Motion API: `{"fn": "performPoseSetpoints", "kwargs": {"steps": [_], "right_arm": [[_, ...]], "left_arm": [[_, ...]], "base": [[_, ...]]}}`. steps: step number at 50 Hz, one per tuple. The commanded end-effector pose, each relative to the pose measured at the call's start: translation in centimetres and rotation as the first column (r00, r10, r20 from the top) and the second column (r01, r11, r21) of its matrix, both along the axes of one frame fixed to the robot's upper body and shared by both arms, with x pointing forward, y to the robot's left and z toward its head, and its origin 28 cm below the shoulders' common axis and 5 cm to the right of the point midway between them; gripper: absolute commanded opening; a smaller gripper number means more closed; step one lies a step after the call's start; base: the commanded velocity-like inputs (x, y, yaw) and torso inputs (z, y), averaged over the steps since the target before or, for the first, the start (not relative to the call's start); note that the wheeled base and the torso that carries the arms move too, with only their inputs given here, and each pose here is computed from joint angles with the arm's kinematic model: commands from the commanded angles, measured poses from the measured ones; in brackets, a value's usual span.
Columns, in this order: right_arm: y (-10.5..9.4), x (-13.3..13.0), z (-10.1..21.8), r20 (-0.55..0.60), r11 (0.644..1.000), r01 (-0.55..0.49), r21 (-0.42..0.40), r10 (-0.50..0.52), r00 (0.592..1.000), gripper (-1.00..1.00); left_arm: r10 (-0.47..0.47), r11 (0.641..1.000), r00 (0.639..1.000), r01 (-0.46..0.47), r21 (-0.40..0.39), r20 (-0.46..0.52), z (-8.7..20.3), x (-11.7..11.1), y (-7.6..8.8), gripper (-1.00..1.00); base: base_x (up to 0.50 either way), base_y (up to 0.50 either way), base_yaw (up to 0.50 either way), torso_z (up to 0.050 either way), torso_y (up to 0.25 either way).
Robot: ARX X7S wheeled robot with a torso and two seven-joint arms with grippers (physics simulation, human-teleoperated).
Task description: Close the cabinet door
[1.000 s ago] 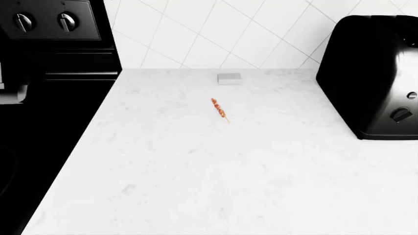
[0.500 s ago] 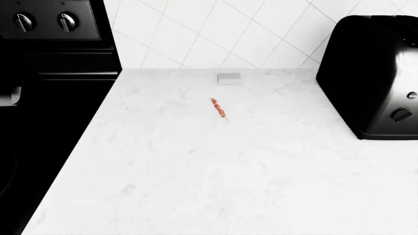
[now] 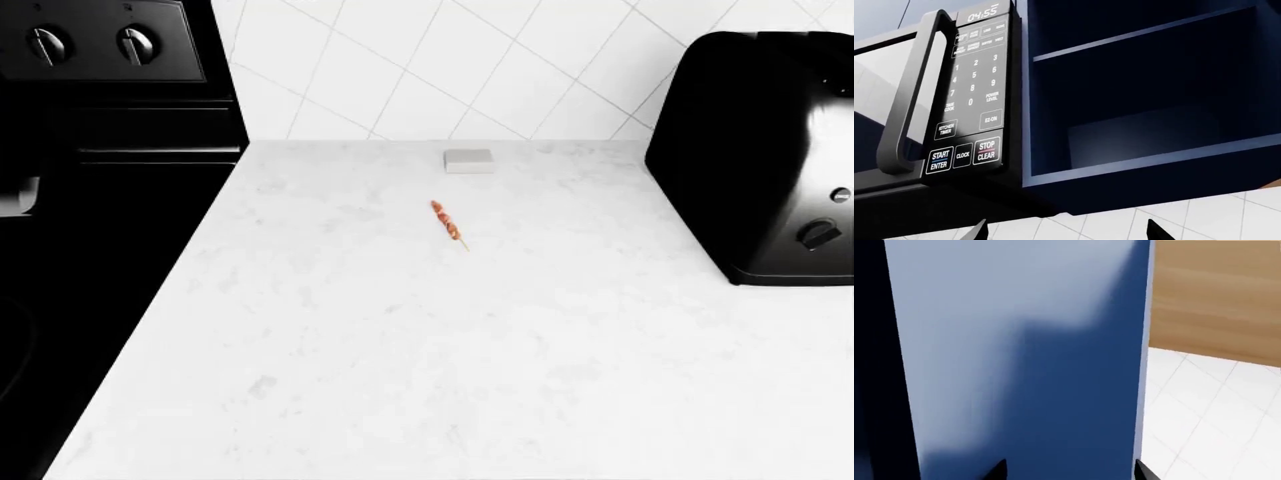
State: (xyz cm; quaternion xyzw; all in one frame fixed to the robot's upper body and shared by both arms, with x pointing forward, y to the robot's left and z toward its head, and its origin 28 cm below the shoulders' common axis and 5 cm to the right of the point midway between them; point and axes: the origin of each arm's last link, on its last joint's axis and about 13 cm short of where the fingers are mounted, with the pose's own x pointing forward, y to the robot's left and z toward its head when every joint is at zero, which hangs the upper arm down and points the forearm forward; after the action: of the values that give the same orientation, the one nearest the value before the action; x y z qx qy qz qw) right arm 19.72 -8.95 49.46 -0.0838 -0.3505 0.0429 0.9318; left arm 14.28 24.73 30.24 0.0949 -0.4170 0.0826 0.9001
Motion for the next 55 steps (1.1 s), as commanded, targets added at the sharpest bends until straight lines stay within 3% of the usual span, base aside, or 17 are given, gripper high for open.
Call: {"fn": "performPoseSetpoints", "kwargs": {"steps": [1,16,55], "right_arm": [[0.7,0.0,1.3,-0.005,0.975,-0.217,0.037,0.217,0.976,1.0],[1.2,2.4,1.1,-0.092,0.972,-0.232,0.047,0.236,0.968,1.0],[1.9,8.2,-1.6,-0.232,0.992,-0.127,0.008,0.126,0.964,1.0]], "left_arm": [[-0.001,1.0,1.0,0.001,0.001,0.001,-0.1,0.0,0.0,1.0],[-0.01,1.0,1.0,0.01,0.002,0.005,0.2,-0.1,-0.2,1.0],[-0.014,1.0,1.0,0.014,0.005,0.002,0.2,-0.1,-0.3,1.0]], "base": [[0.0,0.0,0.01,0.0,0.0],[0.0,0.0,0.01,0.002,0.0],[0.0,0.0,0.0,0.001,0.0]]}}
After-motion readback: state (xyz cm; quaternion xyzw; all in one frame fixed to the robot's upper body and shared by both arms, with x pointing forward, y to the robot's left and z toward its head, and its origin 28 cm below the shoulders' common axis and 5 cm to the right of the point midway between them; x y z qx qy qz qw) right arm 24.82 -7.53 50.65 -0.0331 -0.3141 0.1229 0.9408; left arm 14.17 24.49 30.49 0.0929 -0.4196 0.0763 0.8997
